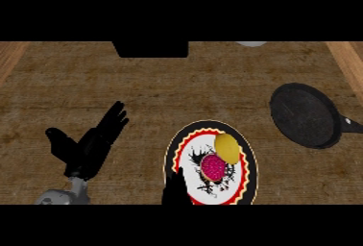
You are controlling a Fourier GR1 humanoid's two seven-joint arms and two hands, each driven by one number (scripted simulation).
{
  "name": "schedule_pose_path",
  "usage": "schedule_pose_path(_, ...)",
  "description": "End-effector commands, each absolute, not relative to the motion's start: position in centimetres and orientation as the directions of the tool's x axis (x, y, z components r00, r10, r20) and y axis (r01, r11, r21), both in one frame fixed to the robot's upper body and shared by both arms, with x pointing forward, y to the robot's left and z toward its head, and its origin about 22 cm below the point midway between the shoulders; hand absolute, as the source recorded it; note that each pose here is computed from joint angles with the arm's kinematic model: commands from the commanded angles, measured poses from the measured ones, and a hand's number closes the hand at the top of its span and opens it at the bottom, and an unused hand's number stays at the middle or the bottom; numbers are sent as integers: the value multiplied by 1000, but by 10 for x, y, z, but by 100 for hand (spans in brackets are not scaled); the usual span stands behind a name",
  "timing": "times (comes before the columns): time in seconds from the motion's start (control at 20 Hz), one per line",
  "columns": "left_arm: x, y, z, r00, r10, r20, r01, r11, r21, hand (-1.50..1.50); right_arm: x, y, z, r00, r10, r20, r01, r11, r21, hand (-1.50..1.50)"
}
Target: Pick the cupcake from the plate and place it in the pan
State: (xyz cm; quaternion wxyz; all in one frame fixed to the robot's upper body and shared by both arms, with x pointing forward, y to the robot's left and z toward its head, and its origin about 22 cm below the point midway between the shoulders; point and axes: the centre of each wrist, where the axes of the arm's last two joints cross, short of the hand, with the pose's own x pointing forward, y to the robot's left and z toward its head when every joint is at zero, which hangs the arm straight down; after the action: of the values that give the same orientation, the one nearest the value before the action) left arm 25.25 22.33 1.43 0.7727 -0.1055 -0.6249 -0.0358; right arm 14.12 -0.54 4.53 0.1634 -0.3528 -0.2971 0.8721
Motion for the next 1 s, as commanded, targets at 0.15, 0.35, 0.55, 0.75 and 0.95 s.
schedule_pose_path(0.15, 231, 213, 7, 203, 59, 977, 191, 977, -99, 0, 148, -1, 40, -604, 448, -659, 19, -818, -574, -150)
schedule_pose_path(0.35, 246, 221, 18, 205, 61, 977, 212, 972, -105, 0, 166, -34, 43, -583, 462, -669, 10, -819, -574, -150)
schedule_pose_path(0.55, 263, 211, 22, 203, 56, 978, 191, 977, -96, 0, 191, -46, 33, -603, 455, -656, 15, -815, -579, -150)
schedule_pose_path(0.75, 240, 206, -2, 226, 75, 971, 191, 974, -120, 0, 190, -41, 15, -598, 459, -656, 4, -818, -576, -150)
schedule_pose_path(0.95, 255, 216, 19, 214, 58, 975, 211, 972, -104, 0, 199, -43, 33, -615, 442, -653, 23, -817, -576, -150)
